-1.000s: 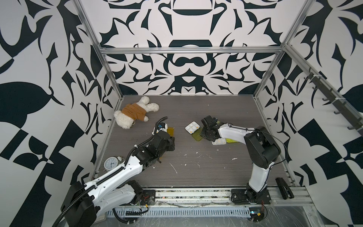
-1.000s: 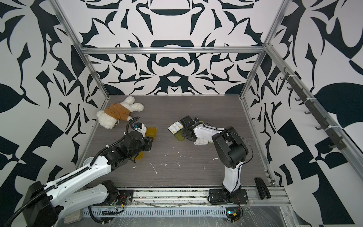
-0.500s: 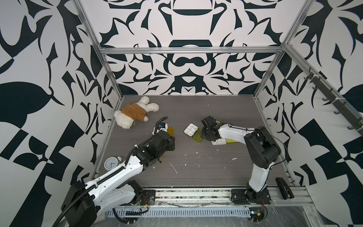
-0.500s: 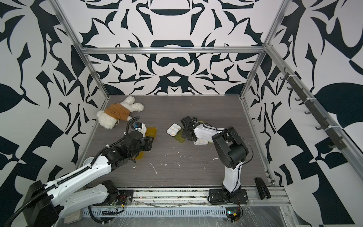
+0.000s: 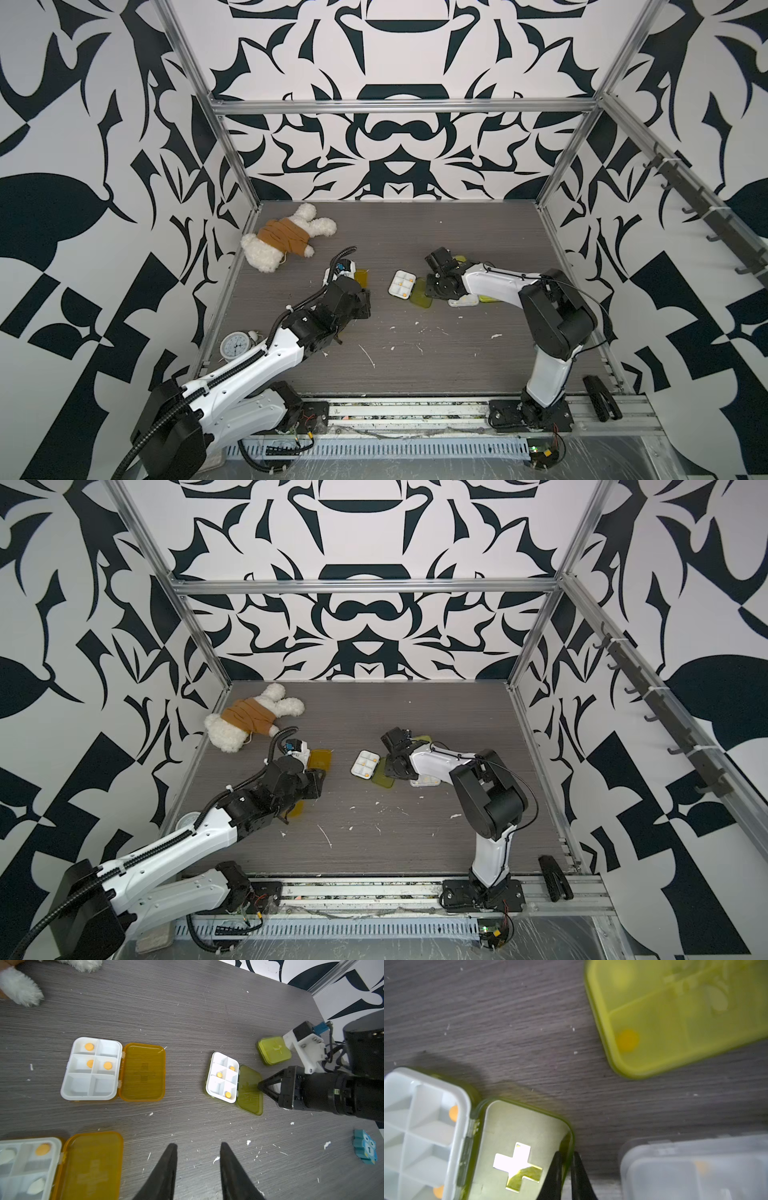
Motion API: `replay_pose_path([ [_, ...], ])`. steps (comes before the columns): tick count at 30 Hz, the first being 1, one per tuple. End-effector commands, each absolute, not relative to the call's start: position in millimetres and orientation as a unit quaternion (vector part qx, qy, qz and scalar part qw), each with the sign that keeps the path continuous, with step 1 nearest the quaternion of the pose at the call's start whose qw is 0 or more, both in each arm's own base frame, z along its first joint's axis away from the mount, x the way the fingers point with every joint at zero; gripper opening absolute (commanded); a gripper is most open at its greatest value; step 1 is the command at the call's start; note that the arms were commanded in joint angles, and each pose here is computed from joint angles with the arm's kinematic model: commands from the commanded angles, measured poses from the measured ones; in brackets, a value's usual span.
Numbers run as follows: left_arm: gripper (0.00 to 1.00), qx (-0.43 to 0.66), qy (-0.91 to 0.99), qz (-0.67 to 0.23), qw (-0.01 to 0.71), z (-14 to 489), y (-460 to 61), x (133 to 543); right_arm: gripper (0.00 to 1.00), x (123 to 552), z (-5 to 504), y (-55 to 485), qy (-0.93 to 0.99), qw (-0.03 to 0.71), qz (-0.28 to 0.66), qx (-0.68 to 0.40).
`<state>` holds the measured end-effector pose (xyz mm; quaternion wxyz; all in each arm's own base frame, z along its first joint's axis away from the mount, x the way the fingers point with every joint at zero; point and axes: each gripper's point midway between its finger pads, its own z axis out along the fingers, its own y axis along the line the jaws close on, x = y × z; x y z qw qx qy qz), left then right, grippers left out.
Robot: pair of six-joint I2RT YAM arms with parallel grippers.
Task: Close pillboxes
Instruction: Move the pillbox to the center of the board.
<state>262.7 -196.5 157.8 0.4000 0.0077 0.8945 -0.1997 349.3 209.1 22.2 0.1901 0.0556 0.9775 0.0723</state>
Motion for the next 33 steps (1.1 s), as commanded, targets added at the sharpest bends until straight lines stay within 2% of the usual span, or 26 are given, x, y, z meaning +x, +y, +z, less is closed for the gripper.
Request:
replay_pose_path([
  [1, 0.38, 0.002, 0.896, -0.202, 0.396, 154, -196, 263, 0.13, 333, 27, 203, 0.984, 0.177, 0.034, 0.01],
  [11, 0.37, 0.003, 0.899, -0.198, 0.39, 148, -196, 262, 0.13, 317, 35, 213, 0.977, 0.199, -0.004, -0.074],
  [22, 0.37, 0.007, 0.909, -0.192, 0.37, 132, -198, 260, 0.14, 304, 39, 215, 0.967, 0.205, -0.005, -0.148],
  [28, 0.37, 0.009, 0.915, -0.189, 0.356, 123, -200, 259, 0.17, 305, 47, 230, 0.964, 0.205, 0.029, -0.164],
  [33, 0.37, 0.013, 0.918, -0.183, 0.35, 117, -200, 259, 0.25, 304, 52, 234, 0.965, 0.199, 0.039, -0.167],
])
